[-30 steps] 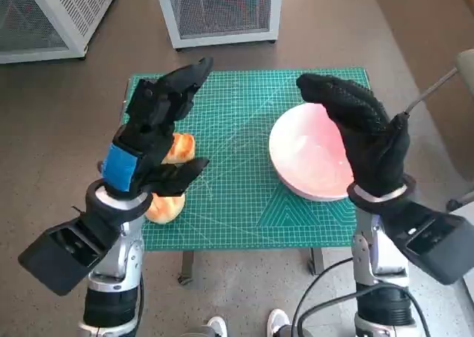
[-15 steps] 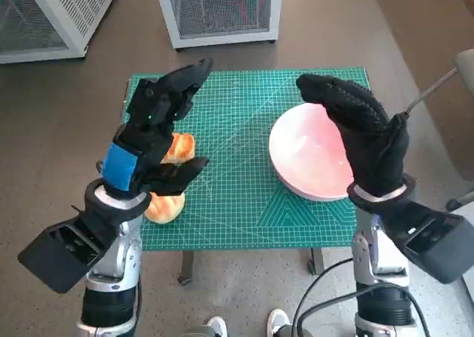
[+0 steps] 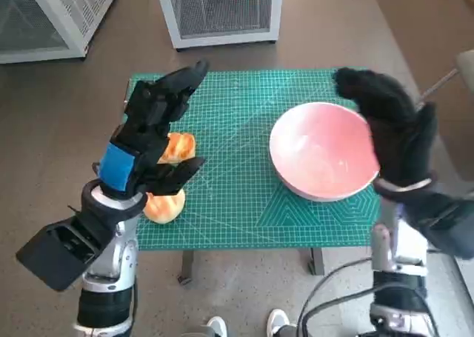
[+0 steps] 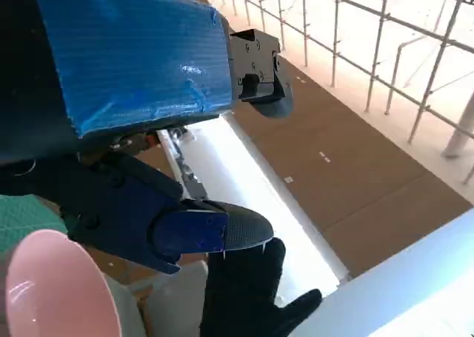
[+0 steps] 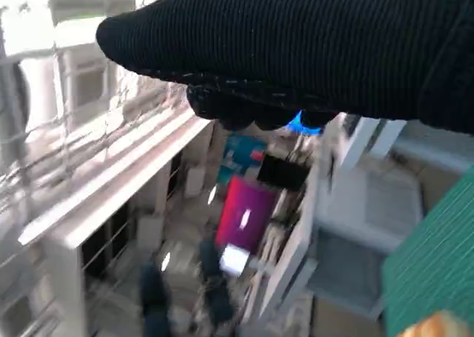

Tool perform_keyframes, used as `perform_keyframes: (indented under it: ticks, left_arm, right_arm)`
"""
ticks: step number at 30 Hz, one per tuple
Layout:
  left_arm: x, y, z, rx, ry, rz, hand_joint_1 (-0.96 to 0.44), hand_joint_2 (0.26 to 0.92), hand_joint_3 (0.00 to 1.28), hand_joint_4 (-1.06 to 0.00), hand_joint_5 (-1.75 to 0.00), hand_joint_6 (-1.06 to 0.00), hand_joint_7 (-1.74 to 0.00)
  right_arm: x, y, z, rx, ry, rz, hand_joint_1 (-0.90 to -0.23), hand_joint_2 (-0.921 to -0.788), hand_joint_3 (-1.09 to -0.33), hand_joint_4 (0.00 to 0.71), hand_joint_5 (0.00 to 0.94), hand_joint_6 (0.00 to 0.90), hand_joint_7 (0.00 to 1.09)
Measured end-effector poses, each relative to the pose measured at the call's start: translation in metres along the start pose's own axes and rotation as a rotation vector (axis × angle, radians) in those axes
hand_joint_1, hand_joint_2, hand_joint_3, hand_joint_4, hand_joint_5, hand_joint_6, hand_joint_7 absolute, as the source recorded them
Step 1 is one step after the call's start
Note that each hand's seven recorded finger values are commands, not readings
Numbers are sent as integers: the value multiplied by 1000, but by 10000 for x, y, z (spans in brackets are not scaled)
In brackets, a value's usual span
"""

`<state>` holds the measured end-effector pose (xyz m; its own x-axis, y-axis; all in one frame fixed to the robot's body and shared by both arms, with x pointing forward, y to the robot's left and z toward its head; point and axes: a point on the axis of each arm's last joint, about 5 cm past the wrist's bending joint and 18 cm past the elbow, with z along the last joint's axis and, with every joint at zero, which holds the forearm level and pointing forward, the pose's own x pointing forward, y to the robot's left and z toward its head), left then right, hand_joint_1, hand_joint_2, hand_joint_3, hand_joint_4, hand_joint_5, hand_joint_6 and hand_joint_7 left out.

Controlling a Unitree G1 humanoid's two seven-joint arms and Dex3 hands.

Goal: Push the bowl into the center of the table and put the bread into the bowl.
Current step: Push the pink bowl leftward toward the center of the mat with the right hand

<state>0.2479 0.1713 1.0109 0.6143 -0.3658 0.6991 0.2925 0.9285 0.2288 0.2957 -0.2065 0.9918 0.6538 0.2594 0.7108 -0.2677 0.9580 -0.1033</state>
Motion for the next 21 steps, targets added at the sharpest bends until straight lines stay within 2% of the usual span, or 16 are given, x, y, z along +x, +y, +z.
perform_keyframes:
  ticks: [4, 10, 21]
  left_arm:
    - [-5, -1, -3, 1, 1, -2, -492, 921, 373, -135, -141, 1, -661]
    - [-8, 0, -8, 2, 1, -2, -492, 921, 374, -134, -138, 1, -655]
    - [-24, 1, -38, -1, 11, 1, -491, 921, 378, -135, -133, 1, -652]
  right_arm:
    - [-19, -125, -82, -18, 37, -80, -407, -921, -452, 358, 8, 69, 624]
    - [-68, -258, -209, -15, 118, -207, -394, -921, -469, 342, 2, 73, 600]
    - [-206, -365, -362, -9, 292, -379, -392, -921, -541, 316, 0, 76, 563]
